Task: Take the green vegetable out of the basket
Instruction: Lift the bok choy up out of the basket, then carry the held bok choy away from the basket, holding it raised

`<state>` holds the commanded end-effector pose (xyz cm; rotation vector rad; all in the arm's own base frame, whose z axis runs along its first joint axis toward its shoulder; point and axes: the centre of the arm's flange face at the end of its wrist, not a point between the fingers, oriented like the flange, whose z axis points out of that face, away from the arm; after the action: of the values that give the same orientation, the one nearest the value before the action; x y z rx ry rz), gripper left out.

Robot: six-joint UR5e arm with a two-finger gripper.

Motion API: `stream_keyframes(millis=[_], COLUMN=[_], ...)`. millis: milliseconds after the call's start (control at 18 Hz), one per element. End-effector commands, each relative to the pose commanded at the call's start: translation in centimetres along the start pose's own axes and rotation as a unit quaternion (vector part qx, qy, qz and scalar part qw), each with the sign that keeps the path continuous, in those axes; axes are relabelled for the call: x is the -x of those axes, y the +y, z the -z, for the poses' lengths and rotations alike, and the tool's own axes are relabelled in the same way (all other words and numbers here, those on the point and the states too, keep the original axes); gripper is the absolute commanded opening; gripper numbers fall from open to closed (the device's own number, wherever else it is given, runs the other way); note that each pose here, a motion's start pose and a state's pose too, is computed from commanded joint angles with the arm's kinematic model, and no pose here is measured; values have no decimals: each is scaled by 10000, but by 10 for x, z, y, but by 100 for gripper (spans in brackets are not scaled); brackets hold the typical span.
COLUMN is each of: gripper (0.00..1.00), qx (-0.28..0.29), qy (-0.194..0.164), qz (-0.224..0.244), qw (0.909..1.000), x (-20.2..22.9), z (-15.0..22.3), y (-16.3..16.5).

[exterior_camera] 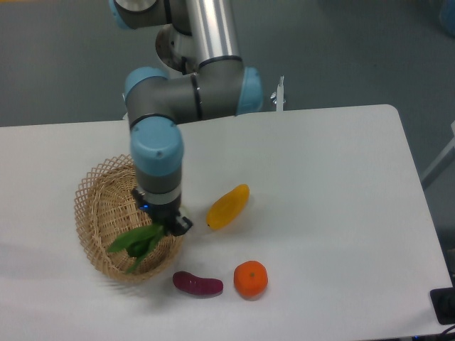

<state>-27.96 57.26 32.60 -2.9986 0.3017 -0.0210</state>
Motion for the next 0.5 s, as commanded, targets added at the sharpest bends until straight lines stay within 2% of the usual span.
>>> stream_keyframes(millis=[167, 500], gripper=[21, 21], qx=[35, 250], qy=[-15, -119], qz=[239, 120], qw=[9997, 9995], x=[30, 98], z=[6, 24], y=[19, 82])
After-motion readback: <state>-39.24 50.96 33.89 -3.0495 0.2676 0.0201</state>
